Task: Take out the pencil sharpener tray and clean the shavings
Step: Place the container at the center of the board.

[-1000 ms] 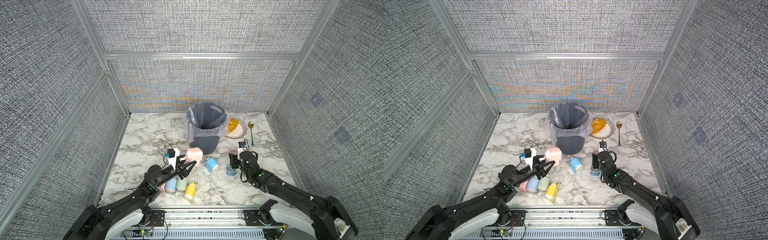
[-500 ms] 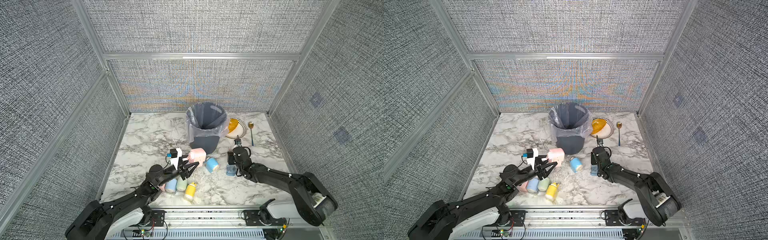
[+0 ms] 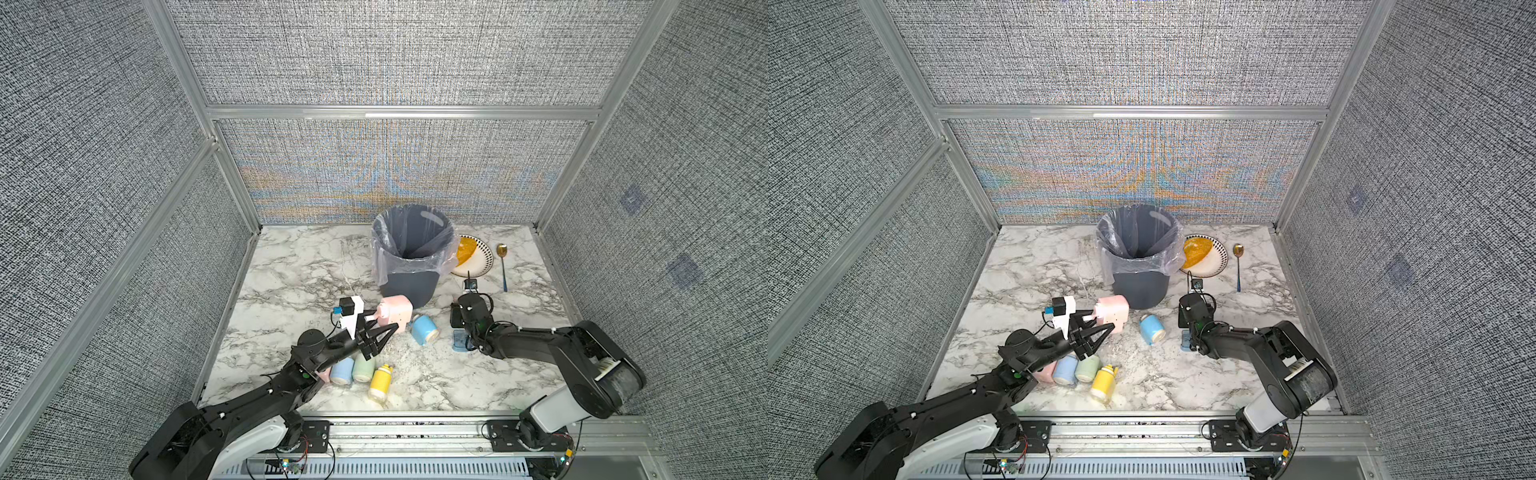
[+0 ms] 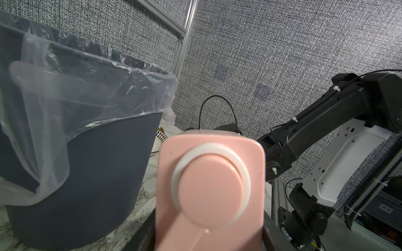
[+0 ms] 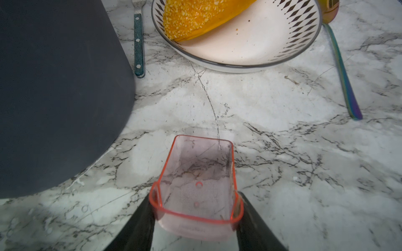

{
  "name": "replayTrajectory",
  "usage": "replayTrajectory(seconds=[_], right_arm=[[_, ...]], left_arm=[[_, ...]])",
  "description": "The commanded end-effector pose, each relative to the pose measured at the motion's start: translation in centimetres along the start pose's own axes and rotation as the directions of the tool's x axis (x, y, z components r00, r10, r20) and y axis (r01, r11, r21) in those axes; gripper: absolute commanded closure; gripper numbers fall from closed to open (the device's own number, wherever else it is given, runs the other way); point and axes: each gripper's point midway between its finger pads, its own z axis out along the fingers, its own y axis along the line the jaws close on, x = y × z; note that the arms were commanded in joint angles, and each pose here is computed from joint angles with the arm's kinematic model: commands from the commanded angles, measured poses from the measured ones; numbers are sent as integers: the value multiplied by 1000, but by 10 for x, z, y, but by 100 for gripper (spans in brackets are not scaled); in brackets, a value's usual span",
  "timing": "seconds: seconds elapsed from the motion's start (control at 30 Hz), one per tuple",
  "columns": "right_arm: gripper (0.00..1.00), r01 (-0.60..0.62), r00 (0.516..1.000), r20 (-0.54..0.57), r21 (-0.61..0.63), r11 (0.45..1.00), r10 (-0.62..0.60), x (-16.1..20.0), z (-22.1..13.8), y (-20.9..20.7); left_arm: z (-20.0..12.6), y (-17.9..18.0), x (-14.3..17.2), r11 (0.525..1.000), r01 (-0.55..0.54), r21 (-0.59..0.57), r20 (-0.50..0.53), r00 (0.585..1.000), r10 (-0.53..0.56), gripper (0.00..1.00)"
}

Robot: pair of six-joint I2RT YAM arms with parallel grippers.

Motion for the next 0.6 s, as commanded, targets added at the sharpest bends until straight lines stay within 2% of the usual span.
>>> replayTrajectory(seconds=[0.0, 0.13, 0.3, 0.57], right_arm=[[93, -19, 999, -31, -18, 1000, 18, 7, 2, 3], [85, -25, 999, -48, -32, 999, 23, 11, 1, 5], [67, -34, 998, -53, -38, 999, 32, 10, -2, 5], [43, -42, 998, -46, -60, 997, 39, 0, -13, 6]], left_arm=[[1, -4, -11, 1000, -22, 13, 33, 999, 22, 100], [2, -4, -11, 1000, -21, 11, 33, 999, 21, 100], [4, -4, -13, 1000, -19, 13, 33, 999, 18, 100], [4, -6, -16, 1000, -15, 16, 41, 999, 15, 100]])
